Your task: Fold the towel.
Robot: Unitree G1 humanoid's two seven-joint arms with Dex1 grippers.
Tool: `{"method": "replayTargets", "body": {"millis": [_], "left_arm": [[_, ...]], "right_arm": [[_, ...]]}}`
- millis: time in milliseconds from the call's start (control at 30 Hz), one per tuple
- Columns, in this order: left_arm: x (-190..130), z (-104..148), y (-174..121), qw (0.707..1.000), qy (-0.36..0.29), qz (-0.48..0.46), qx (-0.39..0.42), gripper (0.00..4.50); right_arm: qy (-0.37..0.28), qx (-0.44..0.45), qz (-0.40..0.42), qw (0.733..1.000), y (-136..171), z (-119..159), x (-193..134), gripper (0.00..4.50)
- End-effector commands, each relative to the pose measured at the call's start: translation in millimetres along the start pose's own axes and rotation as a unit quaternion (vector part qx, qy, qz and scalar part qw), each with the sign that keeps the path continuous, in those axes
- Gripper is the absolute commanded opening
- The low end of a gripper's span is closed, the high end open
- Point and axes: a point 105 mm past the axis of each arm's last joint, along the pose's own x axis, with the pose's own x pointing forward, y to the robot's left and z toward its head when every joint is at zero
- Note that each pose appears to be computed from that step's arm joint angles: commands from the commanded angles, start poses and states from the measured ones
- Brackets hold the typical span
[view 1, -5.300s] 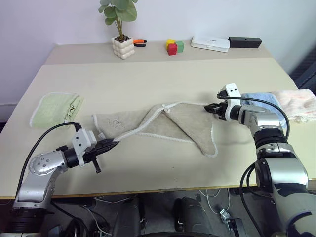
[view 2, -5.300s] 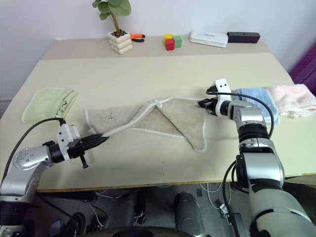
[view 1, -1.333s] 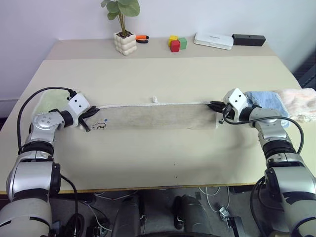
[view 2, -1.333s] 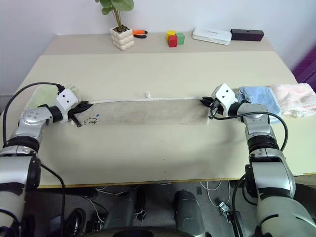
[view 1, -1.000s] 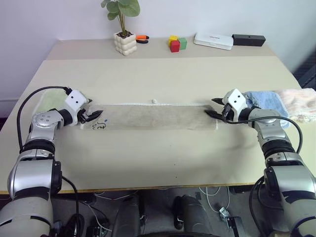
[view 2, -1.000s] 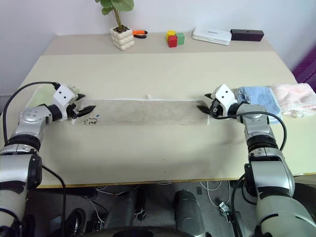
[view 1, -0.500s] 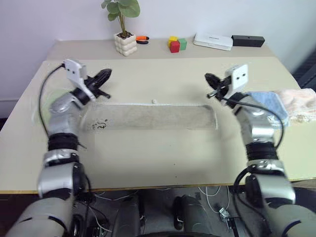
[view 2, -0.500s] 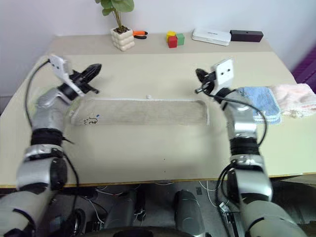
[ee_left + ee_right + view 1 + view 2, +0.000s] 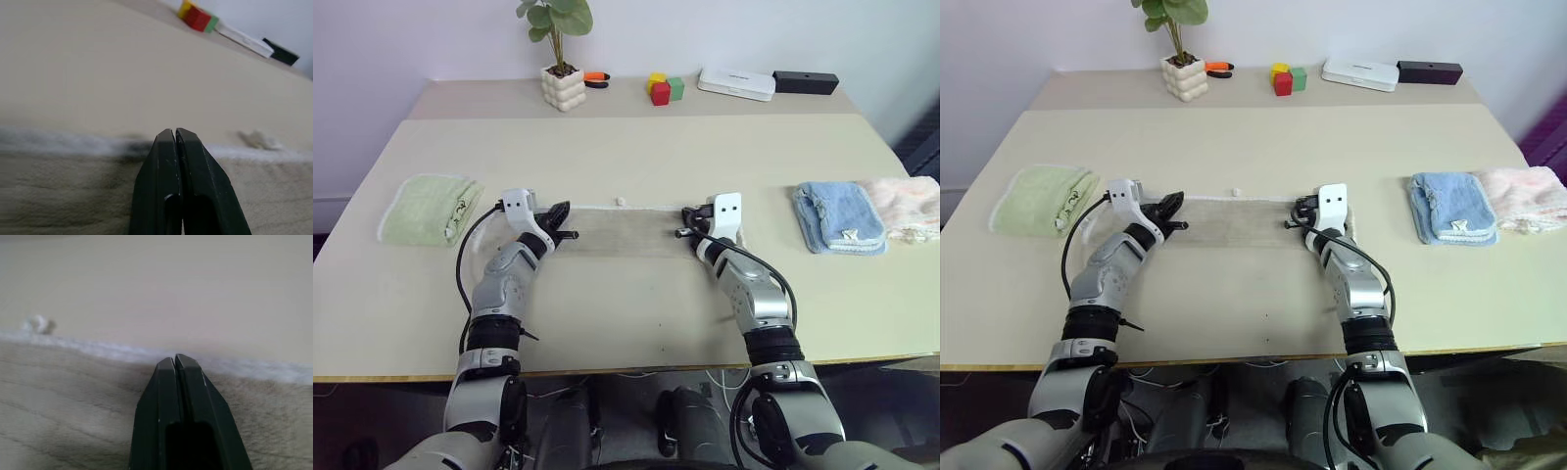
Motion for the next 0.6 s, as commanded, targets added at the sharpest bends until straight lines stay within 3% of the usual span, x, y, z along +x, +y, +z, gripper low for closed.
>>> {"method": "replayTargets", "body": {"millis": [33,200,233,333,433,533,600], "left_arm": [[-16.0,12.0,35.9,0.999,-0.019,0.042,-0.02,0.03],[-26.1,13.0,49.4,0.999,-0.003,0.038,0.01,0.03],[-26.8,14.7,48.7,0.999,-0.002,0.03,0.019,0.26],[-27.1,23.6,38.8,0.998,-0.005,-0.006,0.067,1.37],[-27.4,36.6,23.0,0.993,-0.016,-0.054,0.109,2.91],[-30.7,49.9,16.7,0.982,-0.021,-0.091,0.166,4.47],[-40.6,61.6,3.7,0.967,-0.019,-0.168,0.189,4.5]], "right_arm": [[0.001,-0.01,-0.047,0.999,-42.1,-0.2,-5.7,0.01],[-0.011,-0.014,-0.045,0.999,-64.0,11.5,-7.0,0.01],[-0.017,-0.01,-0.04,0.999,-66.1,15.2,-8.1,0.25],[-0.028,0.0,-0.039,0.999,-74.7,26.3,-12.9,1.31],[-0.036,0.04,-0.043,0.998,-85.5,37.0,-23.2,2.79],[-0.037,0.142,-0.046,0.988,-96.4,44.3,-42.2,4.39],[-0.027,0.228,-0.034,0.973,-93.8,44.1,-64.8,4.46]]}}
